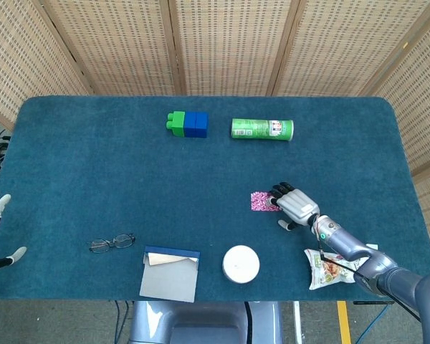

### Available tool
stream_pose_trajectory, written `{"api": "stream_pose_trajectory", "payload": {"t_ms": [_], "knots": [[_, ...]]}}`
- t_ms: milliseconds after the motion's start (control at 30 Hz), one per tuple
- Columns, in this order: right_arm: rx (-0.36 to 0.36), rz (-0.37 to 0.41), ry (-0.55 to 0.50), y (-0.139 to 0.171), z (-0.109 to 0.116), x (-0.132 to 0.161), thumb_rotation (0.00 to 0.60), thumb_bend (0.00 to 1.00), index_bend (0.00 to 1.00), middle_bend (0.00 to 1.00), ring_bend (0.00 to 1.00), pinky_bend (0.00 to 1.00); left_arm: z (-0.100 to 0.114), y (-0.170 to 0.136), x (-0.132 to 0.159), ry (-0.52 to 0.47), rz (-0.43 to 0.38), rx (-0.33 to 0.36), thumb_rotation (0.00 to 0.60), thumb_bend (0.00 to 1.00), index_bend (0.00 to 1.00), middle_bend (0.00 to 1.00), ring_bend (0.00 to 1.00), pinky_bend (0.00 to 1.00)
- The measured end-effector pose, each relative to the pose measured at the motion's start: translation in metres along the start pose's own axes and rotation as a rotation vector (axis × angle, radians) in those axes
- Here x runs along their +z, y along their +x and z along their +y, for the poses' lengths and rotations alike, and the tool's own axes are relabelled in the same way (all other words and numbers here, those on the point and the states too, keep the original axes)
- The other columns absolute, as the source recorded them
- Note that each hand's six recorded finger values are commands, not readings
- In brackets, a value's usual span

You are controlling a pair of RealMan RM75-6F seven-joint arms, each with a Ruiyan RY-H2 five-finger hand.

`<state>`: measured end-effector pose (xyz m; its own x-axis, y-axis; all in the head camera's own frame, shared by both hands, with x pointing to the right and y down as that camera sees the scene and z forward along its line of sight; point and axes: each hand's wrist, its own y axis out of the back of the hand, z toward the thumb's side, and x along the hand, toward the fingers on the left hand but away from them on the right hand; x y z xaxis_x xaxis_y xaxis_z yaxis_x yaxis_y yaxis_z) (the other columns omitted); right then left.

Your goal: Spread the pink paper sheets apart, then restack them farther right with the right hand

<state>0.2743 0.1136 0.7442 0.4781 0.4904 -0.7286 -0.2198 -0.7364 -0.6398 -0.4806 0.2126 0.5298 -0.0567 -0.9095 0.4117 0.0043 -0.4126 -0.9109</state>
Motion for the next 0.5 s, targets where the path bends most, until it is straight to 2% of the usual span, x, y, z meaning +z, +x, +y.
{"api": "stream_pose_trajectory", "payload": {"t_ms": [500], "knots": [[0.033, -0.105, 0.001, 0.031, -0.019, -0.042, 0.600, 0.47, 0.24, 0.16, 0.00, 0.00, 0.001, 0.001, 0.007, 0.006, -0.015, 0.002, 0.560, 0.11, 0.02, 0.00, 0.00, 0.00]]}}
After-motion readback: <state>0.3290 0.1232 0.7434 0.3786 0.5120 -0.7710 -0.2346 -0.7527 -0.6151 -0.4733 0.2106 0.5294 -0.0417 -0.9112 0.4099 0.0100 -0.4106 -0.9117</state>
